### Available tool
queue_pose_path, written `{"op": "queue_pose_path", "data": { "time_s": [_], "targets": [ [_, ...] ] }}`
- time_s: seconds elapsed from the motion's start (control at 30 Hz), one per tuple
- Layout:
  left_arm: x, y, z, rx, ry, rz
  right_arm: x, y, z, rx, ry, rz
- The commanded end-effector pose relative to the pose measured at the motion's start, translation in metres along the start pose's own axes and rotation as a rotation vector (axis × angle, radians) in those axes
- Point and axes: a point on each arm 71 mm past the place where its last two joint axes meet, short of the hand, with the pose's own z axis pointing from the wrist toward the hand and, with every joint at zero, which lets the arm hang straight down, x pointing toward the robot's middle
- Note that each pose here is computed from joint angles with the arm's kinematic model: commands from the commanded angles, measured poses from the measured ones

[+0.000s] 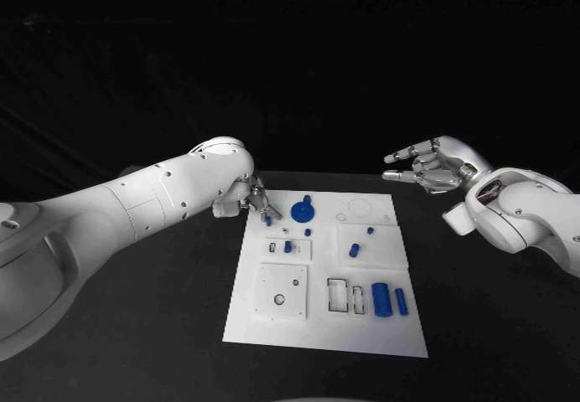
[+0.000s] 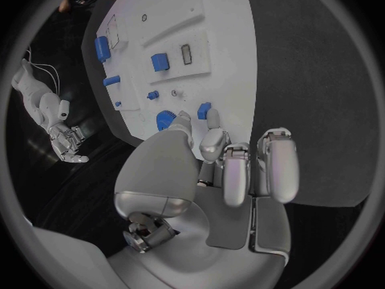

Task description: Assemble the parts on the task board

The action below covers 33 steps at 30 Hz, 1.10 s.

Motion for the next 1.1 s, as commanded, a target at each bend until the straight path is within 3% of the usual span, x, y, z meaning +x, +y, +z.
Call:
{"op": "queue_pose_path", "data": {
  "time_s": [0.03,0.6,1.1],
  "targets": [
    [0.0012,-0.0005,-0.0002,-0.008,0.013,0.010,0.0020,0.0007,0.0003,-0.008,0.018,-0.004],
    [0.0030,-0.0002,-0.0004,-0.013,0.031,0.005,0.0022,0.0008,0.0004,-0.008,0.020,-0.003],
    [0.0016,-0.0058,-0.0007,0.087,0.011,-0.101,0.0023,0.0005,0.0004,-0.007,0.022,-0.003]
  ]
}}
